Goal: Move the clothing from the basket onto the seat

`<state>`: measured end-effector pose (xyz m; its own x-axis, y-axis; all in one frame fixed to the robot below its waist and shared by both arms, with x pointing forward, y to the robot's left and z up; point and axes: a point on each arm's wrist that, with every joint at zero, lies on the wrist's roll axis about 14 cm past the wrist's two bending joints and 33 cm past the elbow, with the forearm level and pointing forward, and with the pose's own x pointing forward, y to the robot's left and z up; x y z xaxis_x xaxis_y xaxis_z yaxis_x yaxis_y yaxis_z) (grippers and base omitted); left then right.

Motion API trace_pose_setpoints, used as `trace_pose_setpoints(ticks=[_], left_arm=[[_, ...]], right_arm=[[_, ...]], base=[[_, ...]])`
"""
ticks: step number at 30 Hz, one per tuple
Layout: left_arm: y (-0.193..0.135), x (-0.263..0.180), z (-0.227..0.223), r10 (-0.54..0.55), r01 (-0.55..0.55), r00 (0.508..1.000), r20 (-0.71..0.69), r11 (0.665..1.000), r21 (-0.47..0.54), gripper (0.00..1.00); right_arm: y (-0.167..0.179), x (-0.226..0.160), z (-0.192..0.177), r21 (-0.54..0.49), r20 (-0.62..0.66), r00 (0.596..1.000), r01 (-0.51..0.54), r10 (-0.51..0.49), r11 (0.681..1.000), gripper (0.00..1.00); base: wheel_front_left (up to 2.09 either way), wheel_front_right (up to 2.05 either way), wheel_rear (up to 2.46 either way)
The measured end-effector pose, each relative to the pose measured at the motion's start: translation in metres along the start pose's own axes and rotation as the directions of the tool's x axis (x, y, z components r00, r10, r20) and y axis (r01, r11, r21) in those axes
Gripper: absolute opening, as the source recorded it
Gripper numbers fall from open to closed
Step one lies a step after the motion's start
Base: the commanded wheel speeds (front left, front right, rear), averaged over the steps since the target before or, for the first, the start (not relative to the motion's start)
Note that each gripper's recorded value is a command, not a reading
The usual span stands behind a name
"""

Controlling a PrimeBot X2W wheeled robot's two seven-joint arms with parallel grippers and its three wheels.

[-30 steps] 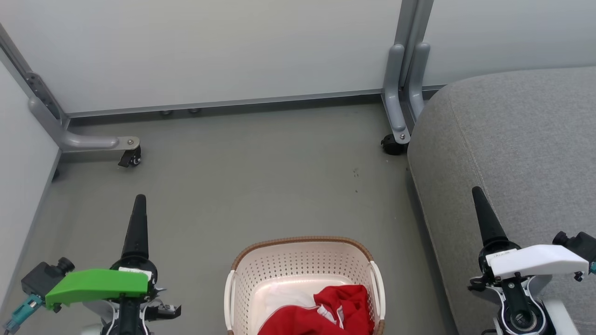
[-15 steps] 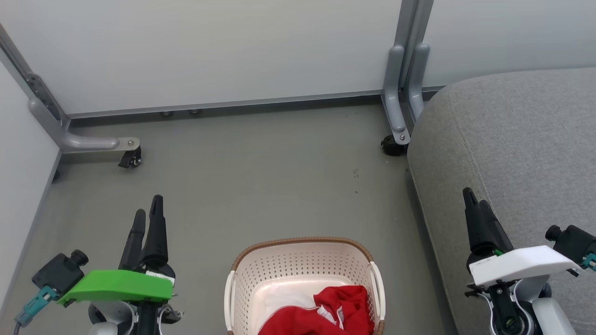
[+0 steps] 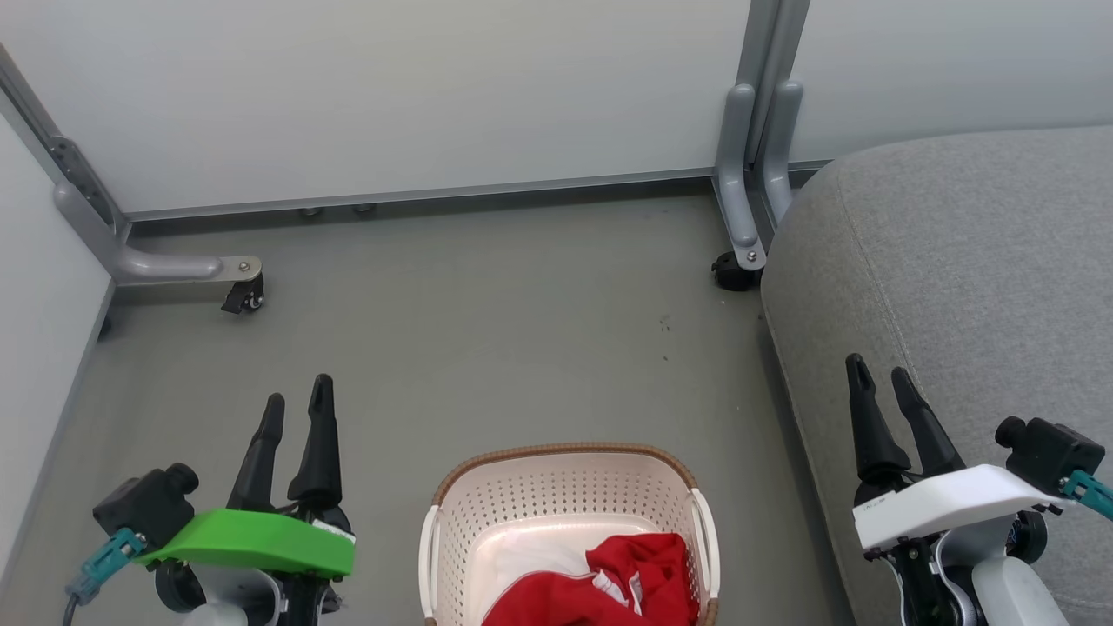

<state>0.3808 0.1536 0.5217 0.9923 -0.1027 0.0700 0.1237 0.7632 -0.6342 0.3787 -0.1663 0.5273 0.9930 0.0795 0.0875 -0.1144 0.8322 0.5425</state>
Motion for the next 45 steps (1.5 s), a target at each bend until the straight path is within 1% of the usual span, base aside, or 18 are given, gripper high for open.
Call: trace_pose_setpoints(ticks=[9, 19, 34, 45], left_arm=[[0.002, -0.003, -0.005, -0.003, 0.004, 1.0, -0.012, 0.994, 0.109, 1.0], [0.001, -0.004, -0.011, -0.014, 0.019, 1.0, -0.023, 0.974, 0.226, 1.0], [0.006, -0.008, -0.023, -0.012, 0.032, 0.998, -0.057, 0.932, 0.361, 1.0], [0.009, -0.009, -0.03, -0.012, 0.041, 0.997, -0.071, 0.903, 0.427, 1.0]], right_arm=[[0.004, -0.001, -0.002, -0.118, -0.001, 1.0, -0.019, 0.019, 0.993, 1.0], [0.004, -0.004, -0.007, -0.224, -0.009, 1.0, -0.028, 0.027, 0.974, 1.0], [0.009, -0.005, -0.016, -0.33, -0.035, 0.998, -0.056, 0.047, 0.942, 1.0], [0.011, -0.005, -0.021, -0.397, -0.055, 0.997, -0.074, 0.056, 0.915, 1.0]], base=[[0.0, 0.0, 0.0], [0.0, 0.0, 0.0], [0.0, 0.0, 0.0], [0.0, 0.0, 0.0]])
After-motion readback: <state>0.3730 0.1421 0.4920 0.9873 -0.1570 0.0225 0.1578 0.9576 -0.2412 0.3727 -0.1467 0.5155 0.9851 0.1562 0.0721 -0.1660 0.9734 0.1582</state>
